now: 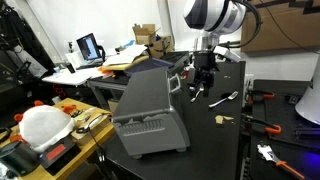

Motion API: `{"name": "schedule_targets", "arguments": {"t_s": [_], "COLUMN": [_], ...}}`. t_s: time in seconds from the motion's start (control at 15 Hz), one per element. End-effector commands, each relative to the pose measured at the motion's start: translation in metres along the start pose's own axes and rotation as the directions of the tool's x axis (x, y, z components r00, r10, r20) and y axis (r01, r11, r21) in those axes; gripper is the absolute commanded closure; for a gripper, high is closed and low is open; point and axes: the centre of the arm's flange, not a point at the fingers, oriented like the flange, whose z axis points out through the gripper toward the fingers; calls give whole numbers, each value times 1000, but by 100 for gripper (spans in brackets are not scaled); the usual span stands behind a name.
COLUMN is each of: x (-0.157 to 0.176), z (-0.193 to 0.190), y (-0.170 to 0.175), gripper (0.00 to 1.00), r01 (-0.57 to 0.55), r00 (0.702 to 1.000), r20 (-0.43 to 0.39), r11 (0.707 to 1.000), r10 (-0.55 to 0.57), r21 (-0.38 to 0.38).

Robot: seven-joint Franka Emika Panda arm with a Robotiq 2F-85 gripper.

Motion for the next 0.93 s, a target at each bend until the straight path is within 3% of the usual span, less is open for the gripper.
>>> {"name": "schedule_targets", "arguments": {"t_s": [0.0, 0.33, 0.87], "x": [-25, -29, -34], "z": [-1, 6, 21], "y": [-10, -25, -48], "gripper": [0, 0, 0], "r01": [184, 290, 225], "r00": [983, 957, 967], "r20": [5, -16, -113], "r11": [983, 957, 974], "r10": [-183, -291, -228], "r21": [-12, -16, -35]}}
